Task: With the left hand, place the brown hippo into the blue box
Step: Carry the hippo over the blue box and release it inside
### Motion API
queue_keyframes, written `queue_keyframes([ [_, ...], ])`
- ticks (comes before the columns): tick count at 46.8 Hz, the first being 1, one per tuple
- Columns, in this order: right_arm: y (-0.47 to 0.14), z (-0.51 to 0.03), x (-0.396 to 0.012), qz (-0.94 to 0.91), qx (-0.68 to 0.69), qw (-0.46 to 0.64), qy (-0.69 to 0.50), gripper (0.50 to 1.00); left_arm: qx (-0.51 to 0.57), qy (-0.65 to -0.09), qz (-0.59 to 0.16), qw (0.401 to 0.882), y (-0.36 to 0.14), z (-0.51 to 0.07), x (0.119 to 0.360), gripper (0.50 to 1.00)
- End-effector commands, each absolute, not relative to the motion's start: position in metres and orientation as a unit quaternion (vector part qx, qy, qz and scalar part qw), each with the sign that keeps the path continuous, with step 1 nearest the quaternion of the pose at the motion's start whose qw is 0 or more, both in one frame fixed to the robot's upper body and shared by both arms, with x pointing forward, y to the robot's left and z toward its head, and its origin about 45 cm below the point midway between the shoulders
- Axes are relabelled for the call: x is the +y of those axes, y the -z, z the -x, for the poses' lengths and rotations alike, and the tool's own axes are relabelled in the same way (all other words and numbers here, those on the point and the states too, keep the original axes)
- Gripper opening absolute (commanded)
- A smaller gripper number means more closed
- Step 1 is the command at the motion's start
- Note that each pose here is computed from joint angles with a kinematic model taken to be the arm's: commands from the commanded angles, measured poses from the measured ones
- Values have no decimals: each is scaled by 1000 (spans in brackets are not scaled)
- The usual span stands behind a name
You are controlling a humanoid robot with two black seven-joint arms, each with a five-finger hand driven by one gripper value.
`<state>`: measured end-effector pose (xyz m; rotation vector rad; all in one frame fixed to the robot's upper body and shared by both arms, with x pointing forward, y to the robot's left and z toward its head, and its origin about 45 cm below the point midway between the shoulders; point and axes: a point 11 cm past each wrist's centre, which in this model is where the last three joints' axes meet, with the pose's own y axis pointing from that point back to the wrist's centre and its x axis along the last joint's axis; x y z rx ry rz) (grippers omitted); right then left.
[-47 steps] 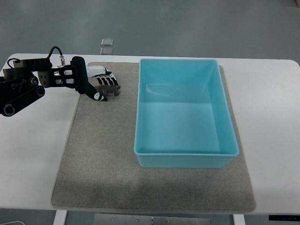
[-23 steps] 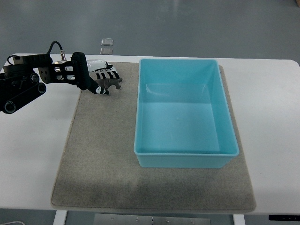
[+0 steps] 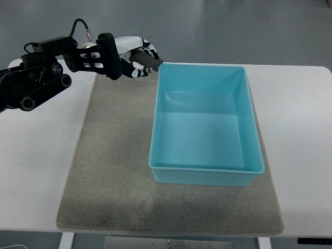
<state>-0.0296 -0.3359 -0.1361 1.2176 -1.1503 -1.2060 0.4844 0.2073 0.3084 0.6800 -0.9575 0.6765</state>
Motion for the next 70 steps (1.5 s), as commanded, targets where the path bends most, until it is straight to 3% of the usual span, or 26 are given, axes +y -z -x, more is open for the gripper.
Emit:
queue_keyframes([
  [1, 136, 30, -336, -506, -479, 513, 502, 936, -449, -313, -291, 785, -319, -483, 192, 591],
  [6, 136, 30, -336, -506, -478, 513, 502, 936, -454, -306, -272, 792, -324, -481, 173, 638],
  [14, 136, 30, -336, -506, -478, 513, 502, 936, -459, -294, -260, 797, -326, -475, 161, 641],
  [28, 136, 30, -336, -506, -479, 513, 502, 936, -459, -287, -259, 800, -322, -471, 158, 660],
  [32, 136, 30, -336, -506, -478, 513, 502, 936, -458, -288, -260, 800, -320, -472, 159, 709],
  [39, 136, 30, -336, -506, -478, 513, 502, 936, -447, -302, -264, 799, -320, -476, 169, 776],
  [43, 136, 30, -336, -506, -478, 513, 502, 936, -444, -312, -271, 795, -319, -480, 178, 842],
  [56, 136, 30, -336, -506, -478, 513, 502, 936, -420, -379, -280, 776, -318, -498, 213, 887],
  [60, 136, 30, -336, -506, -478, 513, 502, 936, -397, -406, -273, 776, -317, -502, 223, 945],
  [70, 136, 30, -336, -506, -478, 513, 502, 936, -329, -460, -247, 787, -307, -505, 243, 988],
])
